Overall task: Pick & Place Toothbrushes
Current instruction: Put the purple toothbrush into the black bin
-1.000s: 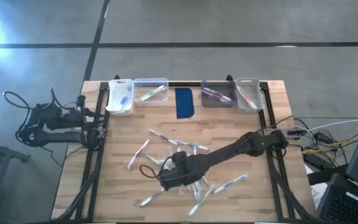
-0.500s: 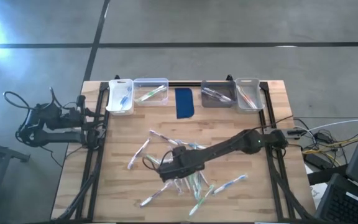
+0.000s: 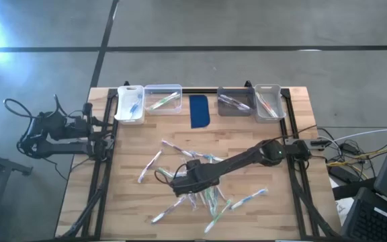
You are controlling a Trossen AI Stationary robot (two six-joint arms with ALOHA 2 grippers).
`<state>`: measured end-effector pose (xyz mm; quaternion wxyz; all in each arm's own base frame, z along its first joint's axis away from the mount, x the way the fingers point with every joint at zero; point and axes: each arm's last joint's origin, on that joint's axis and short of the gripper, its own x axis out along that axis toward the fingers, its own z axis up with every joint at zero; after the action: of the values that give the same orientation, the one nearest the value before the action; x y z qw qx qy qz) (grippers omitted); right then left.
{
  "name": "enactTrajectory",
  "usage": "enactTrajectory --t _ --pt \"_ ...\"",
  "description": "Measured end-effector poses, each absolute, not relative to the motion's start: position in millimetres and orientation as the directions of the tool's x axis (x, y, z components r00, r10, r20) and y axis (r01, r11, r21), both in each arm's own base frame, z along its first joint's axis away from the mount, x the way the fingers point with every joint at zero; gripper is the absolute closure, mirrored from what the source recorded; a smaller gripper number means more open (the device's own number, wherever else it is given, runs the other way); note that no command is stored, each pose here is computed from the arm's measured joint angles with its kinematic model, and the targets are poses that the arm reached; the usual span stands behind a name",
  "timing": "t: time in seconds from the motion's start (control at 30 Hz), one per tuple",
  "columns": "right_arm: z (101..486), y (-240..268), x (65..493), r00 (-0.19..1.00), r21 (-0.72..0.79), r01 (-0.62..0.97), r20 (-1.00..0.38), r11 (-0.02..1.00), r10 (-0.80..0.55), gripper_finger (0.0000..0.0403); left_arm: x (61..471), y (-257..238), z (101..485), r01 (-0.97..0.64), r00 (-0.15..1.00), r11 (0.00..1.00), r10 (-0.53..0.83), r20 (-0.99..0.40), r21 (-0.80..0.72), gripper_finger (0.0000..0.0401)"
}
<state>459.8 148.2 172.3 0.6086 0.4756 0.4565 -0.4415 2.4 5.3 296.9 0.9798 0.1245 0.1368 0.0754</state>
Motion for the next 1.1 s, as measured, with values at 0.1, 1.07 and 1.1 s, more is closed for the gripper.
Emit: enactTrajectory --t 0.1,1.07,1.1 --pt "165 149 460 0.203 0.186 0.97 -0.974 0.159 -0.1 0.0254 2 5 297 -0.114 0.951 0.958 0.182 -0.249 0.265 0.0311" --pt "155 148 460 0.22 0.203 0.966 -0.971 0.161 -0.096 0.0375 2 5 297 -0.114 0.951 0.958 0.182 -0.249 0.265 0.0311" --pt "156 148 460 0.225 0.208 0.965 -0.97 0.161 -0.094 0.0376 2 5 297 -0.114 0.951 0.958 0.182 -0.249 0.265 0.0311"
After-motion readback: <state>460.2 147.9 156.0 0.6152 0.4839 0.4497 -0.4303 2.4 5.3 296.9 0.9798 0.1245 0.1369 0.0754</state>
